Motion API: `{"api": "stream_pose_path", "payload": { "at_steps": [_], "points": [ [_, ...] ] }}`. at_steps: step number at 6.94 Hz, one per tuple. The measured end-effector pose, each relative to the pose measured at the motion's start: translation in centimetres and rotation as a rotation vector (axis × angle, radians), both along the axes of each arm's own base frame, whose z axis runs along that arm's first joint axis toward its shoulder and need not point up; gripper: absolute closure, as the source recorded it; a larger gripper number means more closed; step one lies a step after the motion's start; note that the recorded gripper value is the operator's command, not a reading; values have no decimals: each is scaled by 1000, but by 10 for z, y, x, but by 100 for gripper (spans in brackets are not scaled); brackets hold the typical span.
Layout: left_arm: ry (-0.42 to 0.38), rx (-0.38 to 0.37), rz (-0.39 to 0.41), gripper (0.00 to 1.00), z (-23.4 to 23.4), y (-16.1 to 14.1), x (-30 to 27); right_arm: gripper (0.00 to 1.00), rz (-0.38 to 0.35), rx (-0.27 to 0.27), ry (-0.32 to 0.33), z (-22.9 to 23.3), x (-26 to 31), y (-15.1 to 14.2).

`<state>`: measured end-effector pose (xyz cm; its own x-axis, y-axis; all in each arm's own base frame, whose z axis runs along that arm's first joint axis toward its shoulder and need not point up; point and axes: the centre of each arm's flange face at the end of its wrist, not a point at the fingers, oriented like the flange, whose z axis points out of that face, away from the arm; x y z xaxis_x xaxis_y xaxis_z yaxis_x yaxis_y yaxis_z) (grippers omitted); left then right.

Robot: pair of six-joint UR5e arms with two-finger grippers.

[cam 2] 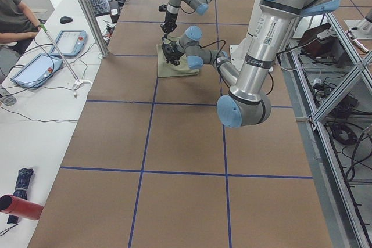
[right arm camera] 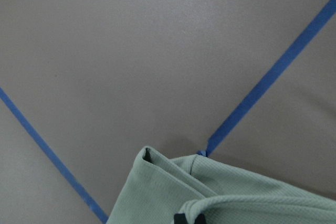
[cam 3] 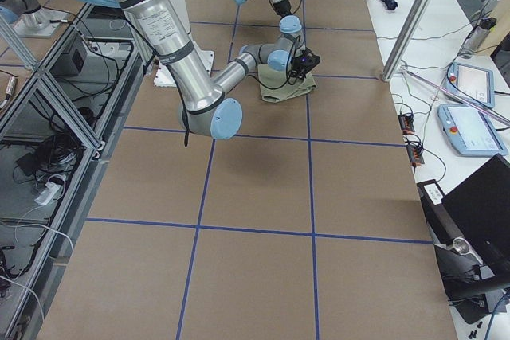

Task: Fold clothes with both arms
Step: 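Release the shirt and raise both grippers away from it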

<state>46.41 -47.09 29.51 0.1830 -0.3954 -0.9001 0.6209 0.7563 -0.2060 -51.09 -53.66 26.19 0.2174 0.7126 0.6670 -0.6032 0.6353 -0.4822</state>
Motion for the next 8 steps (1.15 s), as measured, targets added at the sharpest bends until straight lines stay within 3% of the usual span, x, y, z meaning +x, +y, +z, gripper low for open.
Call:
{"api": "stream_pose_path", "payload": {
  "at_steps": [2,4,6,7,8],
  "points": [
    [-69,74,-15,57,44,-49,2,0,-39,63,52,23,-12,-41],
    [-87,112,4,57,53,-62,-9,0,-110,117,81,52,18,-73],
    [-96,144,89,57,57,-65,-27,0,-187,143,93,95,80,-92],
    [-127,190,145,54,64,-73,-48,0,-228,151,79,114,122,-100],
    [-179,257,216,53,80,-84,-83,0,-271,194,81,136,174,-106]
  ]
}}
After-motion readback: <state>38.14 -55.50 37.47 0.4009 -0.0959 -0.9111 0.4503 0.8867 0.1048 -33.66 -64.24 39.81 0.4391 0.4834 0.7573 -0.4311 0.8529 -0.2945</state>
